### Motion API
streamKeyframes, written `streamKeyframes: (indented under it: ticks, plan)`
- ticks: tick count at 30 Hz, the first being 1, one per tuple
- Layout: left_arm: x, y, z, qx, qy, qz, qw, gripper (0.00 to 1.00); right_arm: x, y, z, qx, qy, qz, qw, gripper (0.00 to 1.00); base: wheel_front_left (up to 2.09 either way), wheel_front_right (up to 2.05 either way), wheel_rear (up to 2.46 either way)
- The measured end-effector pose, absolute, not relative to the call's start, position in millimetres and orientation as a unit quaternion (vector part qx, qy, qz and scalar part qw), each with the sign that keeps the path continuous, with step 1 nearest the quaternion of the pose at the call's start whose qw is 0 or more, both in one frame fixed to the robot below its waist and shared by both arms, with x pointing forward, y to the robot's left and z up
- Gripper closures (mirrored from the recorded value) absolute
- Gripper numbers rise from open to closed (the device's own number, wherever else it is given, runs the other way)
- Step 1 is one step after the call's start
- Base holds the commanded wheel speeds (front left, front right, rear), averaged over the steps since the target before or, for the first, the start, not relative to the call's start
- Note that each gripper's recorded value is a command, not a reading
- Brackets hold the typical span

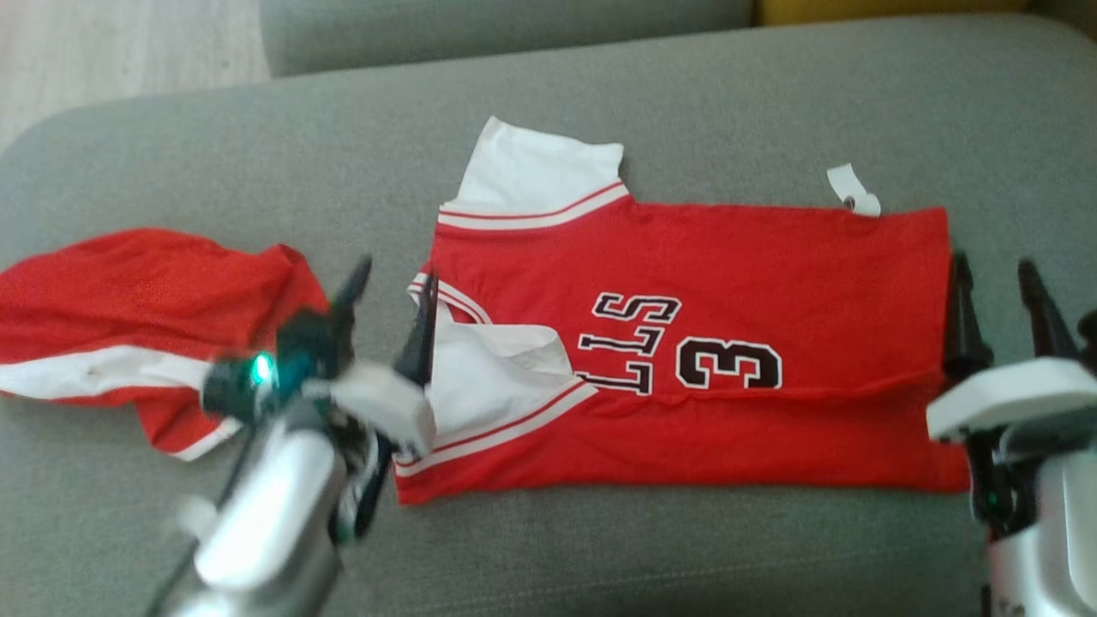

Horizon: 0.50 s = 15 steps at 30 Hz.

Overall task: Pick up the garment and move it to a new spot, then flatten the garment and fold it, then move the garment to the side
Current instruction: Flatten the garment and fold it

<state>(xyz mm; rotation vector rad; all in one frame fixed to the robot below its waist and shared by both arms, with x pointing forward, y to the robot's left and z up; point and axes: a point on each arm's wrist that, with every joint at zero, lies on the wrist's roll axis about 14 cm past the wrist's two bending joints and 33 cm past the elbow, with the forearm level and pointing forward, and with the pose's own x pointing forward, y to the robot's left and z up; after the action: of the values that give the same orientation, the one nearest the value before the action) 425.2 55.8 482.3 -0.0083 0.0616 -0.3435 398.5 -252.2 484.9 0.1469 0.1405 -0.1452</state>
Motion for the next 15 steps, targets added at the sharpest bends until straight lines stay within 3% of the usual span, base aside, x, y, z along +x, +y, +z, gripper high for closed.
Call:
streamKeyframes:
  ticks: [8,15]
  plan:
    - [512,21,534,0.071,0.002,-0.273,0.959,0.0,448,-245,511,0.045,0.025,-0.049,0.997,0.0,0.0,0.0,0.0]
    - [565,5,497,0.141,0.108,-0.323,0.93,0.0,476,-240,516,0.025,0.016,-0.033,0.999,0.0,0.0,0.0,0.0]
